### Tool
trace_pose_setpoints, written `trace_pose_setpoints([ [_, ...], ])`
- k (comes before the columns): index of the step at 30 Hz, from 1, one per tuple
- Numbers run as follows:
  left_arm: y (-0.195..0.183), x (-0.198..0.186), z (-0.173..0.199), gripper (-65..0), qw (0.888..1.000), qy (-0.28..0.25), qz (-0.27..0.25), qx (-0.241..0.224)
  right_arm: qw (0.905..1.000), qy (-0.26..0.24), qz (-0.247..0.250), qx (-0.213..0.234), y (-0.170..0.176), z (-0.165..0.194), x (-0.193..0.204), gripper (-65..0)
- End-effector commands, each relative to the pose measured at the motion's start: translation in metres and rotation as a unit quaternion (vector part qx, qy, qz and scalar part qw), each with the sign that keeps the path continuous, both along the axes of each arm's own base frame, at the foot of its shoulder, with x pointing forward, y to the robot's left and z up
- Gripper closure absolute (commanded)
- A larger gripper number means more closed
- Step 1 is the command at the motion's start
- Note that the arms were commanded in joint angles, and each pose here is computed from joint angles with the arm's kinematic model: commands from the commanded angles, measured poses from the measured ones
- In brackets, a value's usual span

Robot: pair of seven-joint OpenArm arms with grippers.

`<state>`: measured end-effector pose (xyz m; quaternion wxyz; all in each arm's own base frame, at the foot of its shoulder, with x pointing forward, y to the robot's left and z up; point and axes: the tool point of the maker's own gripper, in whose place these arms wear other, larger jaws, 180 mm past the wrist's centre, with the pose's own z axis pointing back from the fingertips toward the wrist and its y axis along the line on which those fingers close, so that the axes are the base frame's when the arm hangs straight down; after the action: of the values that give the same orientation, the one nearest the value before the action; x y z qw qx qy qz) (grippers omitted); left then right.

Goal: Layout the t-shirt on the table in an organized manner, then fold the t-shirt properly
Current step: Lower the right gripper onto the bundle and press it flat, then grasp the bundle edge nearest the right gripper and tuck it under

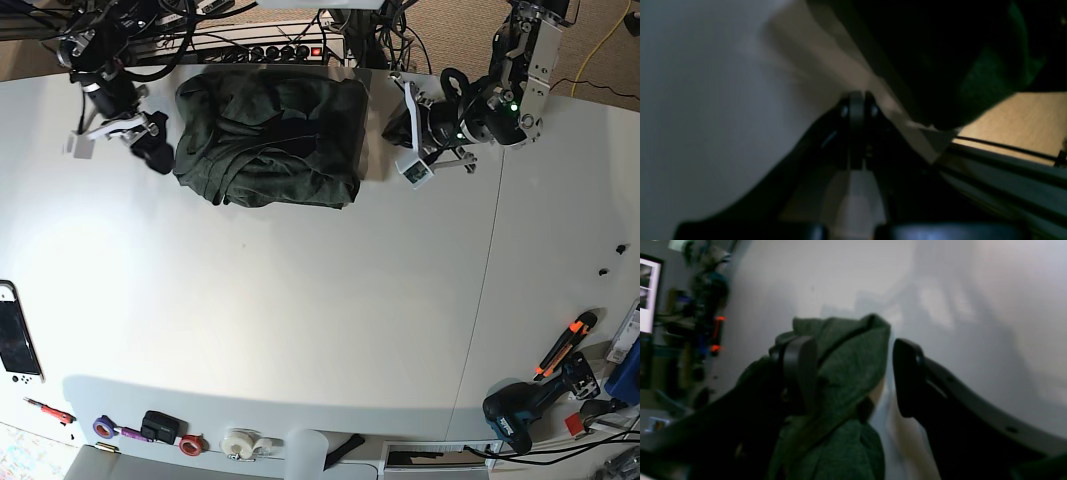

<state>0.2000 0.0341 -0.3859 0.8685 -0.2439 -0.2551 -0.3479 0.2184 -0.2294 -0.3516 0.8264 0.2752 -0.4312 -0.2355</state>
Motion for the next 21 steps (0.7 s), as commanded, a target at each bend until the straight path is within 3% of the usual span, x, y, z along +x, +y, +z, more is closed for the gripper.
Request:
trace_pose_setpoints([
  [1, -0.002, 0.005, 0.009, 0.0, 1.000, -0.014, -0.001, -0.013, 0.9997, -0.025, -0.003, 0.005, -0.003, 0.010, 0.010, -34.9],
  [6, -0.002, 0.005, 0.009, 0.0, 1.000, -0.014, -0.001, -0.013, 0.9991, -0.028, -0.006, 0.033, 0.001, 0.001, 0.025, -34.9],
  [16, -0.003, 0.006, 0.009, 0.0, 1.000, -0.014, -0.001, -0.013, 0.9999, 0.007, 0.003, 0.011, 0.005, -0.010, 0.032, -34.9],
  [21, -0.003, 0.006, 0.009, 0.0, 1.000, -0.014, -0.001, -0.013, 0.9990, 0.025, 0.038, -0.001, 0.027, -0.017, 0.041, -34.9],
])
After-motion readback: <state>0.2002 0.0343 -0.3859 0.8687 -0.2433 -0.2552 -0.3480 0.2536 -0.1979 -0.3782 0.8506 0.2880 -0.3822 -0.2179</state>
